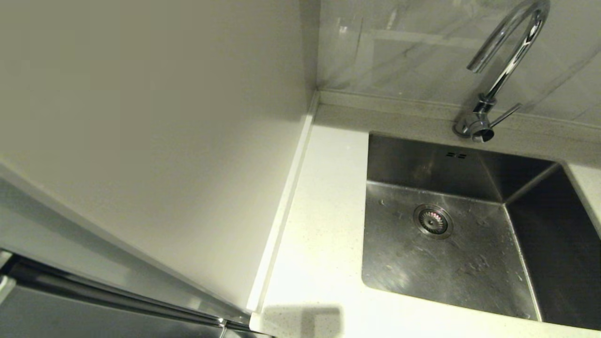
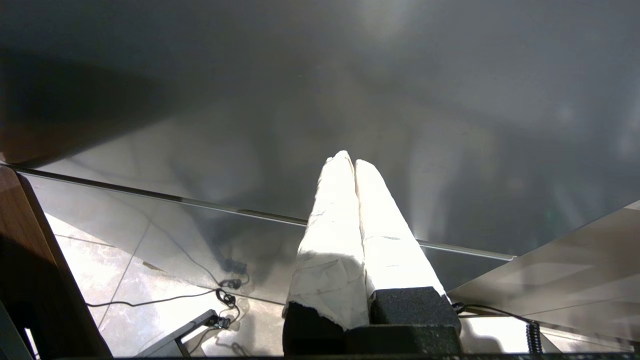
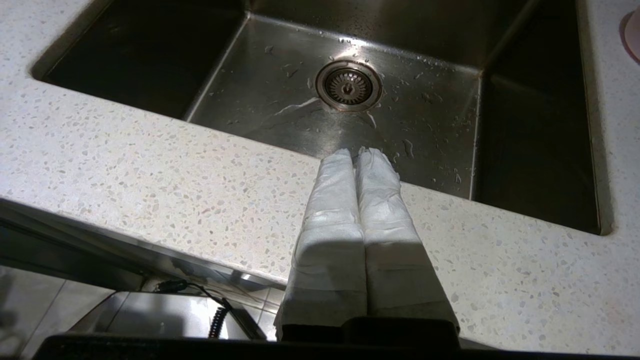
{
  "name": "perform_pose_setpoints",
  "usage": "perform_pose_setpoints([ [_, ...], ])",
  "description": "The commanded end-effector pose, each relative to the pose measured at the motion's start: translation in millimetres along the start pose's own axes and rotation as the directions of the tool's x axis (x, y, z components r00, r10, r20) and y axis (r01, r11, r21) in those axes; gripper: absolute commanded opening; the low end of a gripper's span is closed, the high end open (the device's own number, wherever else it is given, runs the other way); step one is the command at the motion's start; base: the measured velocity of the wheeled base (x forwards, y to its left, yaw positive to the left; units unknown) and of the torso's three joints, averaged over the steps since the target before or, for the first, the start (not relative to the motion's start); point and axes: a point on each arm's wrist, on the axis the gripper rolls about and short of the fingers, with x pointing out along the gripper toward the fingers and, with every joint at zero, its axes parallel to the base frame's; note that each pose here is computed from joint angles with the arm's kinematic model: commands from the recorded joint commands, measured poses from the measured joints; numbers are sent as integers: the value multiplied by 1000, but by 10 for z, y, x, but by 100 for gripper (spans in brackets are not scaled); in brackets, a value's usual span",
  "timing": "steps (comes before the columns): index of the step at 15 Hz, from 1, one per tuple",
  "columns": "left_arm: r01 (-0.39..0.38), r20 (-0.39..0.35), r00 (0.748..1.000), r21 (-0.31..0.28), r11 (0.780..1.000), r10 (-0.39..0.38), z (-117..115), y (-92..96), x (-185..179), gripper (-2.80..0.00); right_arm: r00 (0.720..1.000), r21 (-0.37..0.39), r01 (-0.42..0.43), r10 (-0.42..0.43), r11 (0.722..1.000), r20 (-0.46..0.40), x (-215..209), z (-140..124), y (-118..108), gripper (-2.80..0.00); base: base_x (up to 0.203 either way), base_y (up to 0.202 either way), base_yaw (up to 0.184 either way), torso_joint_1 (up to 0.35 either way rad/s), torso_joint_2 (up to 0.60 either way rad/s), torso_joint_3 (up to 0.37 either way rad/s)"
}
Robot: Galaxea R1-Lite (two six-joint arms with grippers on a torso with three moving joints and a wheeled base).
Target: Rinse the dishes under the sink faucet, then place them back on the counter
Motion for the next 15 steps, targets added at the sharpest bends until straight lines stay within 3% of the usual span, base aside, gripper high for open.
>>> perform_pose_setpoints([
  [1, 0, -3, 1000, 0, 1000, 0, -9, 0, 2, -280, 1000, -2, 0, 0, 1000, 1, 0, 1, 0, -280, 0, 0, 0, 0, 0, 0],
  [15, 0, -2, 1000, 0, 1000, 0, -7, 0, 2, -280, 1000, 0, 0, 0, 1000, 1, 0, 1, 0, -280, 0, 0, 0, 0, 0, 0],
])
